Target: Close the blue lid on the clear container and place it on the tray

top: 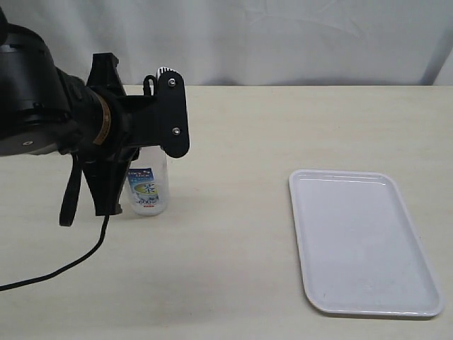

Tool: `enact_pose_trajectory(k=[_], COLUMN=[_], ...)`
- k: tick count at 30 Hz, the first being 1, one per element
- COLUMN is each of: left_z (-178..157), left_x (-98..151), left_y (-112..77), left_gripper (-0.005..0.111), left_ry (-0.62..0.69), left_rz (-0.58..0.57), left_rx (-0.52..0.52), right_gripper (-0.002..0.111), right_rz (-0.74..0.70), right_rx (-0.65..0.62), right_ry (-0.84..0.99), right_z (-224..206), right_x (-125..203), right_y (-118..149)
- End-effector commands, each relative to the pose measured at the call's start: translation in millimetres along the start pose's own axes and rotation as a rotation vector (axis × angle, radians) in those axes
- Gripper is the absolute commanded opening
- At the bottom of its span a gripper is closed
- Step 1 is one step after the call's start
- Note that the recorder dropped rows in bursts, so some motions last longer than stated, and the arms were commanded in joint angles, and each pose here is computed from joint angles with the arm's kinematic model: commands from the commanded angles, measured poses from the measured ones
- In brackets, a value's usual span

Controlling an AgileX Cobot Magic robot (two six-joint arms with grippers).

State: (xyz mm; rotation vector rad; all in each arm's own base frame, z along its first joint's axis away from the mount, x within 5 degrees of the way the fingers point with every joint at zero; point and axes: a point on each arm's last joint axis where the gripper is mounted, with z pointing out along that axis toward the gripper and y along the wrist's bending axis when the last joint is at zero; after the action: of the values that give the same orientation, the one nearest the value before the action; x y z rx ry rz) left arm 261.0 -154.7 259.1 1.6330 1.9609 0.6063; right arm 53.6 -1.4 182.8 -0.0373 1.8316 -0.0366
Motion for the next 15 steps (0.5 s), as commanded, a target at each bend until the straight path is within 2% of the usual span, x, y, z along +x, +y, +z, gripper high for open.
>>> enact_pose_trajectory(k=[1,15], left_z=[-2.6,-2.7], left_x=[-3.7,-4.1], left_y=[-2.0,-3.5], left_gripper=[0.000,0.000], left_ry=[-0.035,-0.039], left_rz=[-0.025,-0.045], left_rx=[0.009,0.025], right_gripper=[0.004,0.004], right_rz=[-0.005,-0.005], right_rx=[0.001,0.001], right_ry=[-0.004,-0.004], right_z=[0.1,0.1], right_x=[0.7,0.7], right_y=[0.0,0.0])
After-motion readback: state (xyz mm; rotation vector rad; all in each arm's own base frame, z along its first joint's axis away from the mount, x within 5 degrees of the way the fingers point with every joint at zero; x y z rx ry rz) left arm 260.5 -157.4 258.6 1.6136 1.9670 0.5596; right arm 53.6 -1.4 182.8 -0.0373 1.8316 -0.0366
